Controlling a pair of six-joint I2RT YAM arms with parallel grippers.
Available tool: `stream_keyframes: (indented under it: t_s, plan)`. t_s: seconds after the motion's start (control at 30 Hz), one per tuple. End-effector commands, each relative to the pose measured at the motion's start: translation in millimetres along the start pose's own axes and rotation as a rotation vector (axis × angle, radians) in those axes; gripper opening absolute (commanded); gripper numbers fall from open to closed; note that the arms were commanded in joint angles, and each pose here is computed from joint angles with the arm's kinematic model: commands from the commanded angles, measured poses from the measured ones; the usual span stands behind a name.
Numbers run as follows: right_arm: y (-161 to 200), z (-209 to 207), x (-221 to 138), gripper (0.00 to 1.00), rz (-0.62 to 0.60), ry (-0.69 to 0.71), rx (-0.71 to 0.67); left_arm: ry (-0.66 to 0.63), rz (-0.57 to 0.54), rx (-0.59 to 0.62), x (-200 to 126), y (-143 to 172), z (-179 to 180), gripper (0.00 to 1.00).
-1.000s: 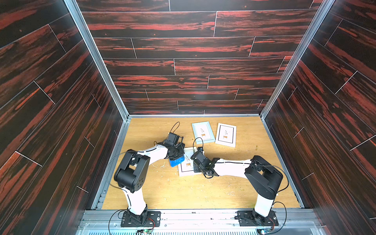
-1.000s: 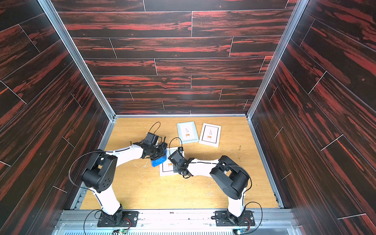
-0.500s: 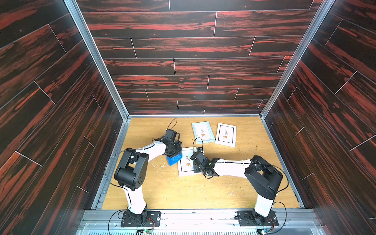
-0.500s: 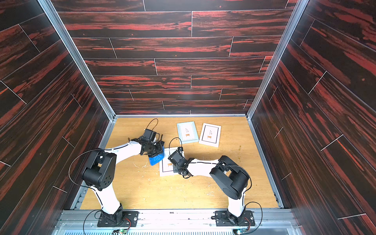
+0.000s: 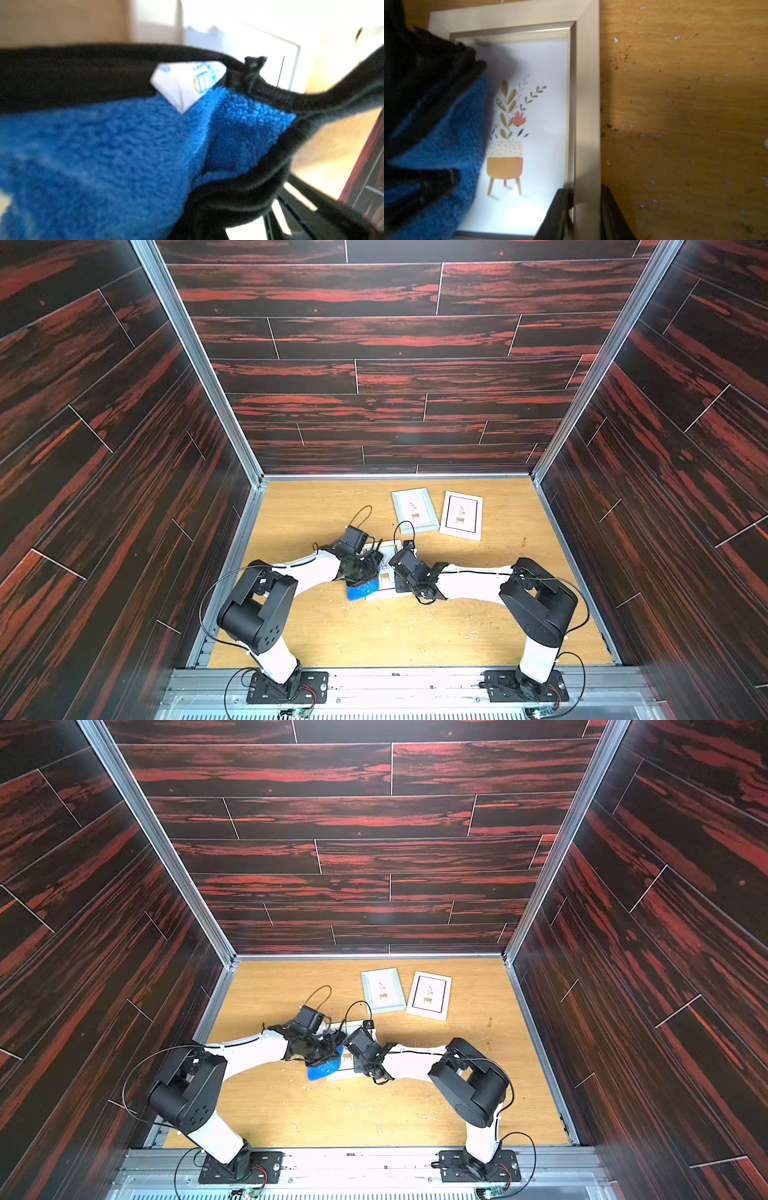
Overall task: Wipe the picture frame with a cloth
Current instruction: Wipe the dirt from the picture frame.
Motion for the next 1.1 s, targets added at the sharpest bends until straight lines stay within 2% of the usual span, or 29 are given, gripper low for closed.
stream_keyframes:
  t_s: [0.0,0.2,0.3,0.5,0.6,0.73,1.07]
  plan:
    - [28,-30,7,0.01,0.094,0.117,-0.041,-0.119,0.015,-0.005,-5,8,22,0.0]
    - [30,-32,6,0.01,0.097,0.119,-0.035,-0.061,0.075,-0.019,8,51,7,0.0]
    - [29,-30,5,0.01,0.095,0.11,-0.034,0.003,0.078,-0.058,19,52,0,0.0]
    - [26,-29,4,0.01,0.09,0.108,-0.032,0.15,0.069,-0.107,36,46,-37,0.0]
    - [26,-30,3,0.01,0.086,0.115,-0.028,0.091,0.039,-0.132,25,43,-12,0.0]
    - [27,-34,3,0.01,0.085,0.128,-0.038,-0.011,0.014,-0.105,3,39,23,0.0]
    - [28,-31,4,0.01,0.089,0.112,-0.032,0.111,0.075,-0.058,32,51,-35,0.0]
Point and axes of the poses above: each gripper's point midway between its finger pads, its own x axis out along the fingers, its own z axis along the line the jaws close on, y = z × x, the point moved 1 cm from there along -x, back along the fingers, and after that the axes turned 6 degrees about x, right-handed, at the moved point
